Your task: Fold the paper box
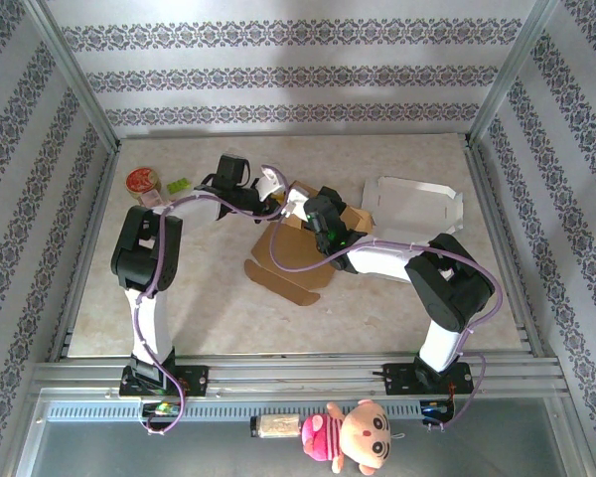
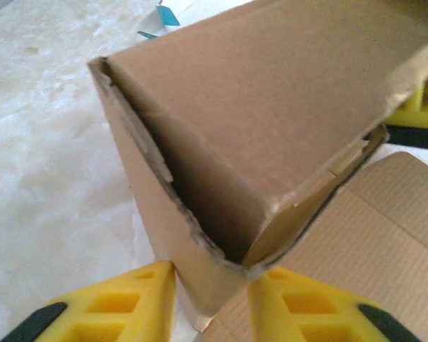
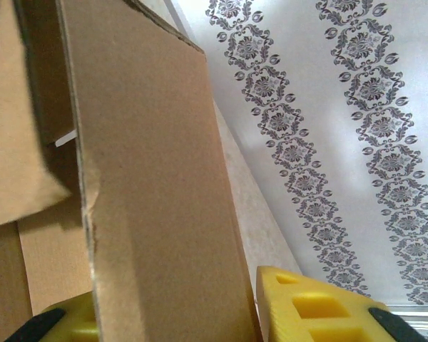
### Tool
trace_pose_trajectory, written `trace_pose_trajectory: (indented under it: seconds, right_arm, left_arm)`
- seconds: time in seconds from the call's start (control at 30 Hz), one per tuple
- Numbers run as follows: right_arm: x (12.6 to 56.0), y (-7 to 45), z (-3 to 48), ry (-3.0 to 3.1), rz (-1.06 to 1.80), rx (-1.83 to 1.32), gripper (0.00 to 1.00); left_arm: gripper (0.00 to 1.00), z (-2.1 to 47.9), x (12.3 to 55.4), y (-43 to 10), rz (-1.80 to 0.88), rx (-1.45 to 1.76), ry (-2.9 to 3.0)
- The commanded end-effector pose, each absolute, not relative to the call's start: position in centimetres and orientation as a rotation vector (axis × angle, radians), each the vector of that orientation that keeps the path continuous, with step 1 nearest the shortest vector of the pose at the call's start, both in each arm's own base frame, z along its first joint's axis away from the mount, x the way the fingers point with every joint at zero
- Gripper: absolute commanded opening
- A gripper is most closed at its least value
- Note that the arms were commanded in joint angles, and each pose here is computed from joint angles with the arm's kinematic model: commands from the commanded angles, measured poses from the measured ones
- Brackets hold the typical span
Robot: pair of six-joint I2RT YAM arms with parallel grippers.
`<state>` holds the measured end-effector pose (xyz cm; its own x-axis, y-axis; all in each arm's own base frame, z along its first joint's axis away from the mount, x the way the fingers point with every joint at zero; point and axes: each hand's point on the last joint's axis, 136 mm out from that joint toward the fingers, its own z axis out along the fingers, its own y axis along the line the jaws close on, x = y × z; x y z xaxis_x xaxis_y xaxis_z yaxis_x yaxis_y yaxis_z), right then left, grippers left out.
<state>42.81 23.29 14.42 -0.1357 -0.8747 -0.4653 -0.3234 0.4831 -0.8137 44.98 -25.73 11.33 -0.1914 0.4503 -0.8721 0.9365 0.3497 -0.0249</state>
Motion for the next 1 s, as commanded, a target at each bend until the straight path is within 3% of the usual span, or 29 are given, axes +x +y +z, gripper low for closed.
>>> trace_pose_trajectory:
  seconds: [0.0,0.13,0.23,0.3,0.4,0.53,0.57,0.63,0.77,0.87,0.97]
  right_arm:
    - [41.3,22.8,10.3,1.792,-0.633,-1.153,0.34]
    - [41.2,23.0,10.3,1.791,-0.629,-1.154,0.34]
    - [41.2,23.0,10.3,1.792,-0.630,-1.152,0.34]
    - [41.1,23.0,10.2,1.792,-0.629,-1.158,0.34]
    - [41.1,23.0,10.2,1.792,-0.629,-1.155,0.34]
    - [41.1,23.0,10.2,1.795,-0.625,-1.153,0.35]
    - [41.1,23.0,10.3,1.796,-0.621,-1.149,0.34]
    - [41.0,23.1,10.3,1.801,-0.607,-1.139,0.35]
    - [40.9,23.1,10.5,1.804,-0.596,-1.128,0.34]
    - [40.8,23.0,10.5,1.804,-0.591,-1.126,0.34]
    - [40.7,23.1,10.5,1.809,-0.574,-1.119,0.34]
  left_arm:
    - [0.24,10.3,45.2,-27.4,-0.758,1.218,1.808]
    - [0.21,10.3,45.9,-28.0,-0.724,1.176,1.819]
    - [0.31,9.9,46.1,-28.5,-0.692,1.171,1.821]
    - [0.31,9.5,46.5,-28.7,-0.672,1.150,1.835]
    - [0.23,9.2,47.1,-28.8,-0.666,1.118,1.850]
    - [0.01,9.1,48.0,-28.9,-0.632,1.064,1.870]
    - [0.00,9.0,48.5,-28.7,-0.610,1.025,1.890]
    - [0.00,9.0,49.1,-28.8,-0.605,0.956,1.920]
    - [0.28,8.7,49.0,-29.4,-0.563,0.976,1.909]
    - [0.29,8.7,49.0,-29.7,-0.575,1.003,1.898]
    - [0.17,8.7,49.4,-29.9,-0.571,1.006,1.894]
